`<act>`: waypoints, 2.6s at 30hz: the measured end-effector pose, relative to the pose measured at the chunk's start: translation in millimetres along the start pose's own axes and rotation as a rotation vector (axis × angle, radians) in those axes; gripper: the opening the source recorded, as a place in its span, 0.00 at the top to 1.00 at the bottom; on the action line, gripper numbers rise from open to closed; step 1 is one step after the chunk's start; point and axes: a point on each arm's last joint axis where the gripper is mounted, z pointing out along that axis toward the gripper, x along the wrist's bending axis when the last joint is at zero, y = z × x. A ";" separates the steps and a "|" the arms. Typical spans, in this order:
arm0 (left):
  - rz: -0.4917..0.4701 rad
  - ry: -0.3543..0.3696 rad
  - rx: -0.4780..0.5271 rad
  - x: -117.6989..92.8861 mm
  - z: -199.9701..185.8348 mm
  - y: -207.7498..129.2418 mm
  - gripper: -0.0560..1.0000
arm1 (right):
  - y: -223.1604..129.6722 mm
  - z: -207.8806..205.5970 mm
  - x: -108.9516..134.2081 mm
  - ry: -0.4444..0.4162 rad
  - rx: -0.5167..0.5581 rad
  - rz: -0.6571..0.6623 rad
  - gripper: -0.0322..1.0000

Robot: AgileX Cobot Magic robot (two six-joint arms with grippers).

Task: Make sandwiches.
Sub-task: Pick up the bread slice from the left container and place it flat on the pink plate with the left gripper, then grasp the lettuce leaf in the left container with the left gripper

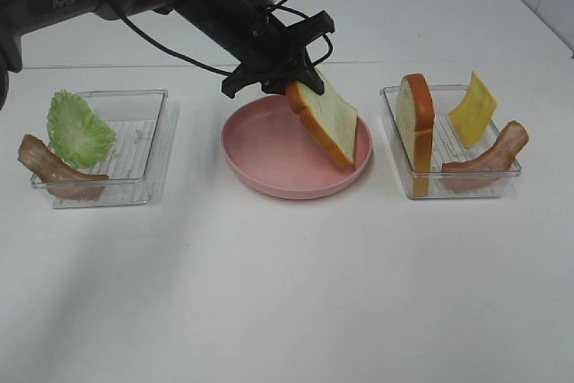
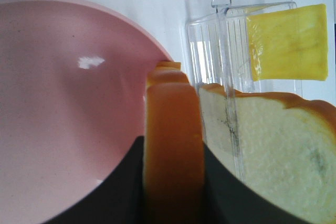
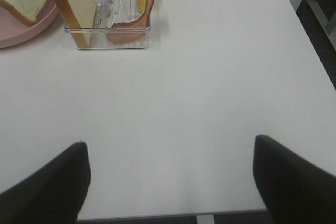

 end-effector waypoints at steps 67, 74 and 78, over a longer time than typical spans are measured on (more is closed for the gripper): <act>0.321 0.422 -0.107 -37.7 -82.7 25.6 0.05 | 0.0 0.0 0.0 0.000 0.000 0.000 0.17; 0.324 0.432 -0.151 -42.9 -130.1 30.3 0.06 | 0.0 0.0 0.0 0.000 0.000 0.000 0.17; 0.288 0.475 -0.148 -21.7 -166.4 33.9 0.06 | 0.0 0.0 0.0 0.000 0.000 0.000 0.17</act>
